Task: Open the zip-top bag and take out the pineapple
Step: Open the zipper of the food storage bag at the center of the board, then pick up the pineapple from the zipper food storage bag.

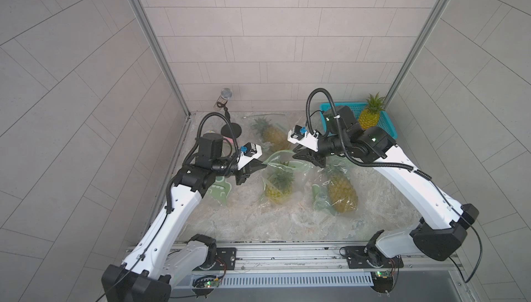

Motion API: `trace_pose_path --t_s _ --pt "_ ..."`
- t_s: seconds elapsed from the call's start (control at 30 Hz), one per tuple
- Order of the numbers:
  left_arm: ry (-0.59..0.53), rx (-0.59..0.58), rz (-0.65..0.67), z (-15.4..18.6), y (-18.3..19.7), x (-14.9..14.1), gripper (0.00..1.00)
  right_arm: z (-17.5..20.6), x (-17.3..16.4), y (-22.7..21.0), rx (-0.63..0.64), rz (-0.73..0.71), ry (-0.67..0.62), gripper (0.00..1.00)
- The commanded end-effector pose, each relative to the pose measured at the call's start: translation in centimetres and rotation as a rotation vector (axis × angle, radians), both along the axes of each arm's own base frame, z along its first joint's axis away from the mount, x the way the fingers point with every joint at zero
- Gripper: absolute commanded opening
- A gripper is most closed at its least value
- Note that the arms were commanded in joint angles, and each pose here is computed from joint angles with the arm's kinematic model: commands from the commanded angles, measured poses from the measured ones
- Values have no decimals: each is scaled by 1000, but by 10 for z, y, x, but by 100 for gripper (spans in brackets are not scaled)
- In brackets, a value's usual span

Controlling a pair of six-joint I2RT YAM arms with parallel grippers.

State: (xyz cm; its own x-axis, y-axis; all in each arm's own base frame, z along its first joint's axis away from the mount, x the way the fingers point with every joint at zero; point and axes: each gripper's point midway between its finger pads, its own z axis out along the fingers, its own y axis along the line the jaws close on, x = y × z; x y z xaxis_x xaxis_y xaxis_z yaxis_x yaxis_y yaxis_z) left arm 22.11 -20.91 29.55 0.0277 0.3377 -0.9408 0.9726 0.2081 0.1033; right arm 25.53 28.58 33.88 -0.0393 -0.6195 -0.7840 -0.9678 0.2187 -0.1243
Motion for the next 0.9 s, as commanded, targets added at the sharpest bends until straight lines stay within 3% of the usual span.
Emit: trace_pose_path --t_s 0.0,0.2,0.33,0.73,0.87 --pt "-30 -2 -19 2 -1 -2 0 -8 -4 8 -27 37 17 21" --pt "-32 0 -18 2 -1 -2 0 -25 -4 16 -65 58 66 18" --pt "-29 2 -17 1 -1 -2 0 -36 -3 18 -86 63 91 21" --pt "-28 9 -13 -1 0 -1 0 -60 -12 32 -115 124 189 45" --pt "-23 13 -12 -3 0 -1 0 -67 -10 37 -123 122 204 48"
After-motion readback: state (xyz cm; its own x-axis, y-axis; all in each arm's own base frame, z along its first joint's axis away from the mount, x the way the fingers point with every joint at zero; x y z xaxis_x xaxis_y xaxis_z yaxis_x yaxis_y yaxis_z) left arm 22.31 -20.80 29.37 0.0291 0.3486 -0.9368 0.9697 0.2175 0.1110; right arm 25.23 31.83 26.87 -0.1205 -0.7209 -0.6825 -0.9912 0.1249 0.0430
